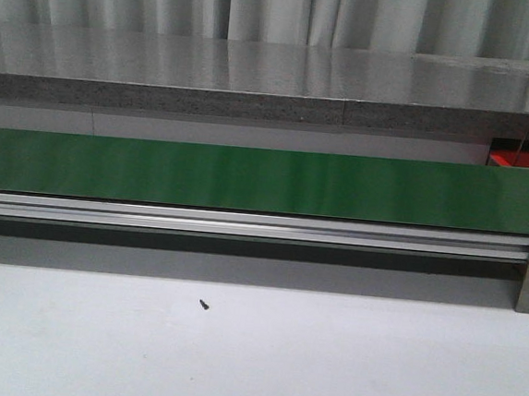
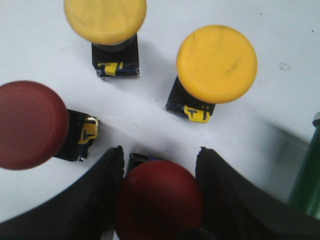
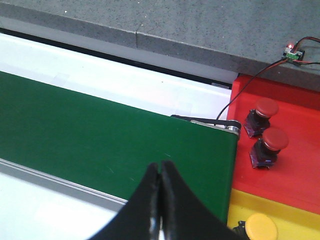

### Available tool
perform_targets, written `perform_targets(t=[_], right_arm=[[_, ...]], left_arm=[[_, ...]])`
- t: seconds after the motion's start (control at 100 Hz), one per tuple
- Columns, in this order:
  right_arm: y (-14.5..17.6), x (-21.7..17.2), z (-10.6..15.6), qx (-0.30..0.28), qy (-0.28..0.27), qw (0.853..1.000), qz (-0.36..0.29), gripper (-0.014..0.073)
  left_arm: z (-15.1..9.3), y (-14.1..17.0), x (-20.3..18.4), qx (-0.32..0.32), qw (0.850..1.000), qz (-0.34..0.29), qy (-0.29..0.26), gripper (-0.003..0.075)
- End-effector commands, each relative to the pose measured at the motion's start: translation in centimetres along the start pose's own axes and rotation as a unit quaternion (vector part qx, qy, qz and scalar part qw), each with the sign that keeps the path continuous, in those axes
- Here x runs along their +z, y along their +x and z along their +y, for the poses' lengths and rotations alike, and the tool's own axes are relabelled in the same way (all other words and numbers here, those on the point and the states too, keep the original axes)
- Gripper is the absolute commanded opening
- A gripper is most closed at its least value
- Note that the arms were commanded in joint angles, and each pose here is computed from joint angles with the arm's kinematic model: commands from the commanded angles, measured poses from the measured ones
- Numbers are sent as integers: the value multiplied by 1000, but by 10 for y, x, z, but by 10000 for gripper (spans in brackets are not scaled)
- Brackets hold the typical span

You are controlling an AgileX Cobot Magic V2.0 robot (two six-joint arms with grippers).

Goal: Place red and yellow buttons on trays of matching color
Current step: 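Grasp the red push button and carry it over the belt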

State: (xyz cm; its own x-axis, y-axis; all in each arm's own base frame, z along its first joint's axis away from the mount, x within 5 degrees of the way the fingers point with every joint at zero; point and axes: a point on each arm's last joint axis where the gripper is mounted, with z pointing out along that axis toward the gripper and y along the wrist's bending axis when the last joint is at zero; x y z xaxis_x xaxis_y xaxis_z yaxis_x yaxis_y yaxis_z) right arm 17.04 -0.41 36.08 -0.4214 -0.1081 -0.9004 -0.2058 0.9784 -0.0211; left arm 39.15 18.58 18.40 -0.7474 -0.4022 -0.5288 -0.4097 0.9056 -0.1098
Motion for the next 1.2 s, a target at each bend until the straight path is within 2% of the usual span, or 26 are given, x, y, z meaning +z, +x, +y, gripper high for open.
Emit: perform_targets(t=[0.0,0.28,0.52,0.93,1.19], right_arm=[[-13,-5,-1,3,9,999,-39,-68],[-13,-5,-1,3,9,999,-39,-68],[-13,-5,-1,3,9,999,-39,-68],[-13,-5,-1,3,9,999,-39,-68],[-13,-5,-1,3,9,999,-39,-68]], left_arm=[[-9,-27,-47,3,997,-81,3,115],[-19,-37,-123,14,991,-132,13,115],[-39,-31,-168,31,989,-138,36,115],[-85,-16,-166,87,988,-103,79,115],[-95,3,-145,94,988,-86,86,115]])
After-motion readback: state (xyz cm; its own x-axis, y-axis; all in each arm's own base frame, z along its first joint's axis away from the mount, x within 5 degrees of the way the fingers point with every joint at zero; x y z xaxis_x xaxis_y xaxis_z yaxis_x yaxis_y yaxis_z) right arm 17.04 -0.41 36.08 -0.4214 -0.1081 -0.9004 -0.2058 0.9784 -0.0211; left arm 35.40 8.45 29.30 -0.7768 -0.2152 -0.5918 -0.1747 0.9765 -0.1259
